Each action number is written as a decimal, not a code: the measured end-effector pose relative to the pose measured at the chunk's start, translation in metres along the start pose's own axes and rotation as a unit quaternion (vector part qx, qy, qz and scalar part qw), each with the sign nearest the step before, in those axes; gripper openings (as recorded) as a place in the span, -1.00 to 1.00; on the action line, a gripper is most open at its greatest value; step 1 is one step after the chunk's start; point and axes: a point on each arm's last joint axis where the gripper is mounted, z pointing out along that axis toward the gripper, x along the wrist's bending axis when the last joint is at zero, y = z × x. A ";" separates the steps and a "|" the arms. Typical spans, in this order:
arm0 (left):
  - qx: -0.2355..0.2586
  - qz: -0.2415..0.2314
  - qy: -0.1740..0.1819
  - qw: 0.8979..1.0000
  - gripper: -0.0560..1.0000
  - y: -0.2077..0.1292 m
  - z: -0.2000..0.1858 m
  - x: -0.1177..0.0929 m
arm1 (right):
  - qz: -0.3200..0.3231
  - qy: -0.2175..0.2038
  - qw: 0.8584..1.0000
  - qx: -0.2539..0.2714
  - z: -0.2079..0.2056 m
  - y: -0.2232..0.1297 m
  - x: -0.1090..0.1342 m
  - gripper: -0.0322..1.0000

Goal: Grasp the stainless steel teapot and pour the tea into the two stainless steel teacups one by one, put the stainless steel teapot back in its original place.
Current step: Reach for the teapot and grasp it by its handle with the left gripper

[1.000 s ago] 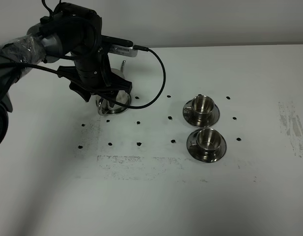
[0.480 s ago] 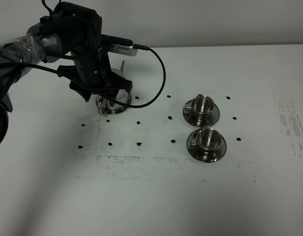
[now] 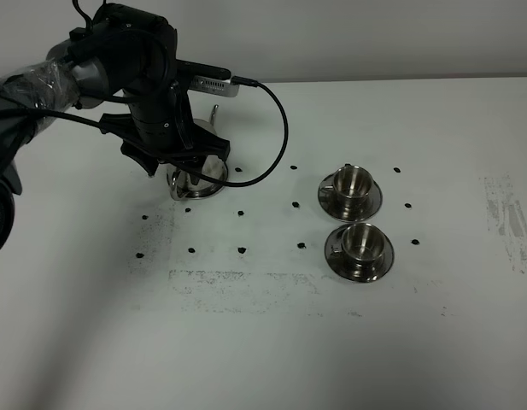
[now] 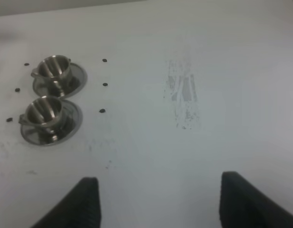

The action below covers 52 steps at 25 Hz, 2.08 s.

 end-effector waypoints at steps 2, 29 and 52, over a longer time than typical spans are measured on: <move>-0.001 -0.001 0.000 1.000 0.20 0.000 0.000 0.000 | 0.000 0.000 1.000 0.000 0.000 0.000 0.000 0.07; 0.001 -0.001 -0.002 1.000 0.20 0.002 0.011 -0.001 | 0.000 0.000 1.000 0.000 0.000 0.000 0.000 0.07; -0.011 0.011 -0.003 1.000 0.20 0.004 0.011 -0.002 | 0.000 0.000 1.000 0.000 0.000 0.000 0.000 0.07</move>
